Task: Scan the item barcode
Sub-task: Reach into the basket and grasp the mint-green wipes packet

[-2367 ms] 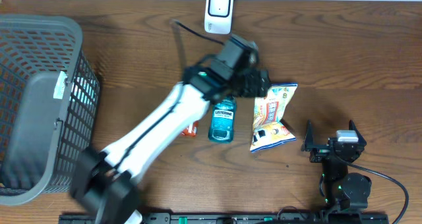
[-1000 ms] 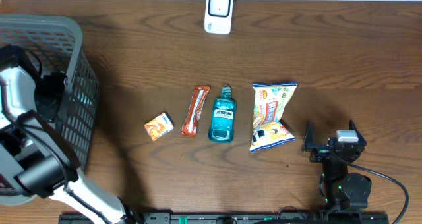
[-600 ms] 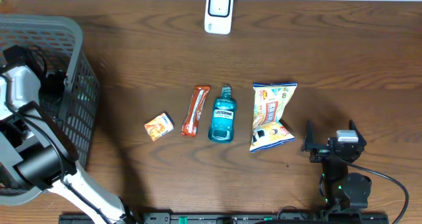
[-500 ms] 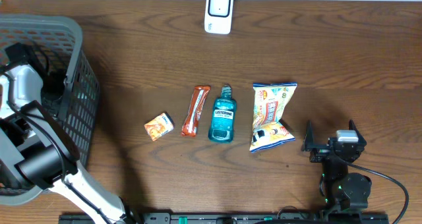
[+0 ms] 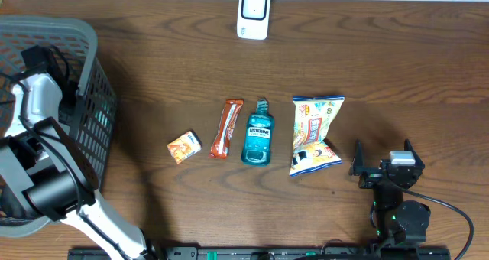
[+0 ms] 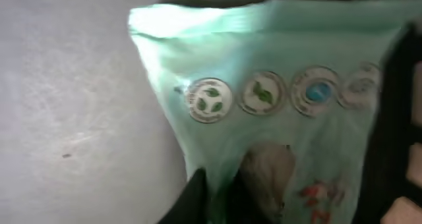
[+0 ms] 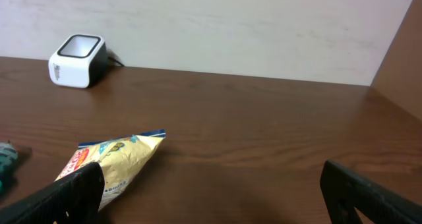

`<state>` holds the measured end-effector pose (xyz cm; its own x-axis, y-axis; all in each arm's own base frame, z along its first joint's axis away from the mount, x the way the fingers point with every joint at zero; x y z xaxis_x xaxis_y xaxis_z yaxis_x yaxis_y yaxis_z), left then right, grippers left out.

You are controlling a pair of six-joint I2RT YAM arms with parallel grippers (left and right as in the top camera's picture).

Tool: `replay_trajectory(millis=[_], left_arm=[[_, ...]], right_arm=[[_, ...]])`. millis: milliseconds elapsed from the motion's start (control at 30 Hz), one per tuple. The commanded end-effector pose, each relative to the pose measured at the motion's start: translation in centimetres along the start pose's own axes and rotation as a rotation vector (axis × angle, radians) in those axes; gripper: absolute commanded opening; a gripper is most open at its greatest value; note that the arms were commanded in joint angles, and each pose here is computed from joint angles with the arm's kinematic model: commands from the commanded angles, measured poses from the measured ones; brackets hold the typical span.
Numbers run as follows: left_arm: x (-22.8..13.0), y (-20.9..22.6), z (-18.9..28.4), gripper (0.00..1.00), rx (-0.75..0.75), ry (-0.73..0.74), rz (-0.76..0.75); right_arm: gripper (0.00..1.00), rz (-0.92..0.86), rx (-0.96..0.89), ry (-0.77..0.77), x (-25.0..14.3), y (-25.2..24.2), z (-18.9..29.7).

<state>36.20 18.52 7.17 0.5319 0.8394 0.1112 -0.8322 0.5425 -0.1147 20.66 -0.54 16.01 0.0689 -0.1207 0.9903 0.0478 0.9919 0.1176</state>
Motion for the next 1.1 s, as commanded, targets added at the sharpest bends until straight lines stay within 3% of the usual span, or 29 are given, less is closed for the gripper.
replay_trajectory(millis=[0, 200, 500, 700, 833, 867, 900, 933, 1000, 1067], left_arm=[[-3.2, 3.6, -3.2, 0.07, 0.177, 0.128, -0.030], [-3.3, 3.6, -1.0, 0.07, 0.172, 0.116, -0.005], [-1.0, 2.8, 10.7, 0.07, -0.003, -0.213, 0.029], [-1.5, 4.2, 19.3, 0.07, -0.128, -0.431, 0.151], [-2.3, 4.5, 23.0, 0.07, -0.186, -0.541, 0.154], [-2.4, 4.7, 23.4, 0.15, -0.179, -0.557, 0.158], [-2.4, 5.0, 23.5, 0.41, -0.164, -0.566, 0.162], [-2.3, 5.2, 23.2, 0.52, -0.141, -0.561, 0.167], [-2.2, 5.7, 21.7, 0.73, -0.084, -0.522, 0.174], [-2.1, 5.8, 19.9, 0.85, -0.050, -0.466, 0.172]], right_arm=[[0.99, 0.013, 0.004, 0.000, 0.0, 0.1, 0.0], [0.99, 0.013, 0.004, 0.000, 0.0, 0.1, 0.0], [0.99, 0.012, 0.004, 0.000, 0.0, 0.1, 0.0], [0.99, 0.012, 0.004, 0.000, 0.0, 0.1, 0.0], [0.99, 0.012, 0.004, 0.000, 0.0, 0.1, 0.0], [0.99, 0.012, 0.004, 0.000, 0.0, 0.1, 0.0], [0.99, 0.012, 0.004, 0.000, 0.0, 0.1, 0.0], [0.99, 0.013, 0.004, 0.000, 0.0, 0.1, 0.0], [0.99, 0.012, 0.004, 0.000, 0.0, 0.1, 0.0], [0.99, 0.012, 0.004, 0.000, 0.0, 0.1, 0.0]])
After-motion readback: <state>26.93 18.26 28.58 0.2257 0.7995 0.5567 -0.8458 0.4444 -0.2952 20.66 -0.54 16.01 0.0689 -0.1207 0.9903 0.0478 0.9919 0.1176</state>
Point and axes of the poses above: each gripper's point midway between its finger pads, its own z axis back along the fingers, its own y axis along the line the jaws close on, x = y × z, the point moved 4 cm from there along z, back along the fingers, and after that the axes turned 11 degrees about -z, right-handed, at the moved point
